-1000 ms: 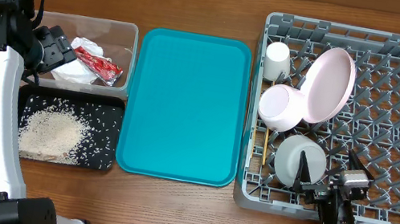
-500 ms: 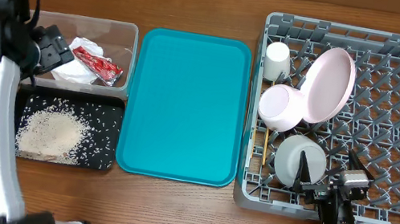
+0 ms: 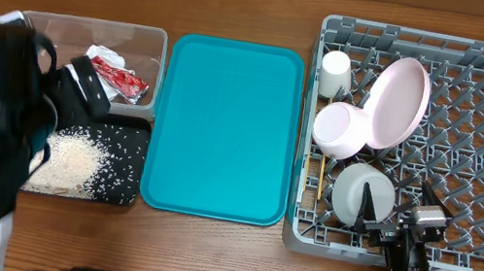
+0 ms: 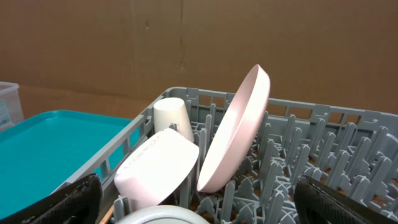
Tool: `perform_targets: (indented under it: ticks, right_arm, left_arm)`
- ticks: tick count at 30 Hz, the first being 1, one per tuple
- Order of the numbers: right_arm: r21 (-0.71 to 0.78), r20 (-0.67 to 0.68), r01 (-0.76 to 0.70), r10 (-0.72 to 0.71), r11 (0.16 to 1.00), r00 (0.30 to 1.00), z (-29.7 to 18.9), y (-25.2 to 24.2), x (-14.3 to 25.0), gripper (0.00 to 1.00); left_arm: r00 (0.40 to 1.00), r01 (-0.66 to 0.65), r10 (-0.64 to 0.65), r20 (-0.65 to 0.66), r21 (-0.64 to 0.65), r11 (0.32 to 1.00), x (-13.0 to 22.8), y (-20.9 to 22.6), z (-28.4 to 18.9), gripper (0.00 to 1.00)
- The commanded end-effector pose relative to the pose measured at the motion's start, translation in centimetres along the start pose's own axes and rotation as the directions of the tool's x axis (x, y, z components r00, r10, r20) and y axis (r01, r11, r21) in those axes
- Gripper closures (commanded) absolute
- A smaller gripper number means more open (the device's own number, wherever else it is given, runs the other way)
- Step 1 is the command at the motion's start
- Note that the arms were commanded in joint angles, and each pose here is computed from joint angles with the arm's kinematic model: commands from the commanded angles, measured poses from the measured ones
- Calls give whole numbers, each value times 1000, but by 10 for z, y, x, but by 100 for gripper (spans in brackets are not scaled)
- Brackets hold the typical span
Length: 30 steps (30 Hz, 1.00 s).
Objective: Sort waste into correct bins and load items into the dishwasher
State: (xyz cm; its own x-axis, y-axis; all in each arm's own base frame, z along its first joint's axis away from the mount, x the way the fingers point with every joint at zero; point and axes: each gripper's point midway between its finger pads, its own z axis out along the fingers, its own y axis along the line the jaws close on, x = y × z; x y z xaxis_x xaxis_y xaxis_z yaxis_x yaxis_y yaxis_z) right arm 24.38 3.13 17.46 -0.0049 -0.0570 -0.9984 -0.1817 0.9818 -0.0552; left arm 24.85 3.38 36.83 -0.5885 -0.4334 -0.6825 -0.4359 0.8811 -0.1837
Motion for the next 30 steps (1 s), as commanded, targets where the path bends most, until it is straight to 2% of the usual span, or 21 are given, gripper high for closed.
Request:
perform_targets:
  ticks: [1, 10, 16, 24, 26, 27, 30]
  right_arm:
    - [-10, 7, 5, -5, 1000, 1000, 0, 2, 1, 0]
    - [-10, 7, 5, -5, 1000, 1000, 0, 2, 1, 0]
    - [-10, 7, 5, -5, 1000, 1000, 0, 2, 1, 0]
    - [-10, 7, 5, -5, 1000, 1000, 0, 2, 1, 0]
    - [-10, 7, 4, -4, 1000, 1000, 0, 2, 1, 0]
    - [-10, 7, 5, -5, 1000, 1000, 0, 2, 1, 0]
    - [-10, 7, 4, -4, 1000, 1000, 0, 2, 1, 0]
  left_arm:
    - [997, -1, -3, 78, 53, 999, 0, 0, -31, 0]
    - [989, 9, -22, 148, 90, 996, 27, 20, -57, 0]
    - [957, 26, -72, 283, 166, 986, 26, 18, -51, 0]
    - [843, 173, -330, 424, 366, 914, 21, 11, -33, 0]
    - [807, 216, -405, 430, 424, 880, 22, 10, -26, 0]
    - [774, 260, -475, 419, 474, 841, 26, 10, -17, 0]
    - [731, 334, -569, 376, 531, 779, 37, 12, 0, 0]
